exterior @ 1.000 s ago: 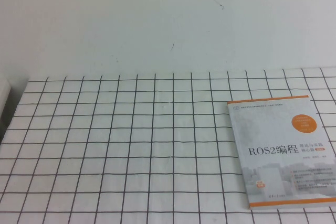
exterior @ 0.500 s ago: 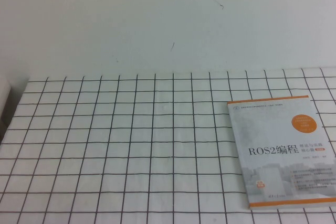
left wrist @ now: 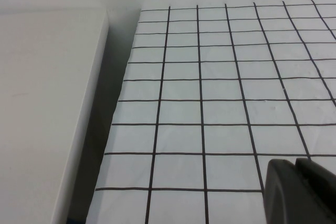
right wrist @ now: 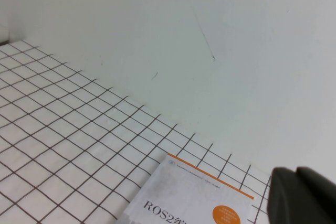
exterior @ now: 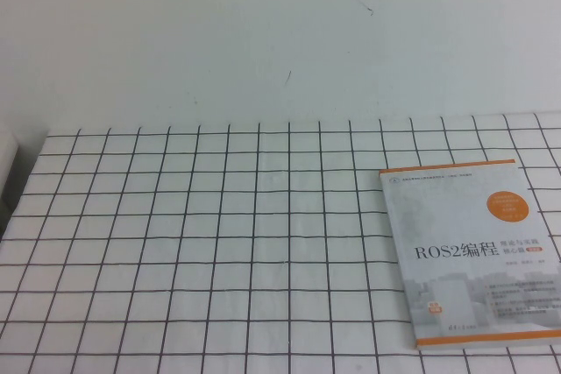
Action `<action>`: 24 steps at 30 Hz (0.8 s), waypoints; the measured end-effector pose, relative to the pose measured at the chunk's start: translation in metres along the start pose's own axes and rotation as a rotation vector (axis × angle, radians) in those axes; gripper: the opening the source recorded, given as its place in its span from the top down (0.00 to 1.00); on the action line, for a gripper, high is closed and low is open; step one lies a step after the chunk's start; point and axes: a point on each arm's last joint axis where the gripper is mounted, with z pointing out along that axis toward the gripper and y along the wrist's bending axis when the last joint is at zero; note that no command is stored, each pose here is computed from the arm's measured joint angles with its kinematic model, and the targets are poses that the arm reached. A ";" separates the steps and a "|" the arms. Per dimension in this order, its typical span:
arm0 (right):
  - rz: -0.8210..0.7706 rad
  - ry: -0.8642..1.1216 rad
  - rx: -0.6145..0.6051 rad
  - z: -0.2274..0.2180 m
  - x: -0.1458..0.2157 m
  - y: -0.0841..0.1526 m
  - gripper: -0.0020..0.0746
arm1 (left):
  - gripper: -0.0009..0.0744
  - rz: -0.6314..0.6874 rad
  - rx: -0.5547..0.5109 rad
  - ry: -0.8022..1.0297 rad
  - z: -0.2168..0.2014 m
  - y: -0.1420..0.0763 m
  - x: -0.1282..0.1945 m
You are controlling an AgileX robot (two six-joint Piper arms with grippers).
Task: Close book
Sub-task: 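Close the open booklet and leave it lying on the table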
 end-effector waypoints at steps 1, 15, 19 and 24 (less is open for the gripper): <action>0.000 0.000 0.000 0.000 0.000 0.000 0.98 | 0.99 0.000 0.000 -0.001 0.000 0.000 0.000; -0.013 0.000 0.000 0.000 0.000 0.000 0.98 | 0.99 0.022 0.001 -0.002 0.000 0.000 0.000; -0.025 0.000 0.000 0.000 0.000 0.000 0.98 | 0.99 0.024 0.001 -0.002 0.000 0.000 0.000; -0.040 0.007 0.009 0.000 0.001 -0.001 0.98 | 0.99 0.024 0.001 -0.002 0.000 0.000 0.000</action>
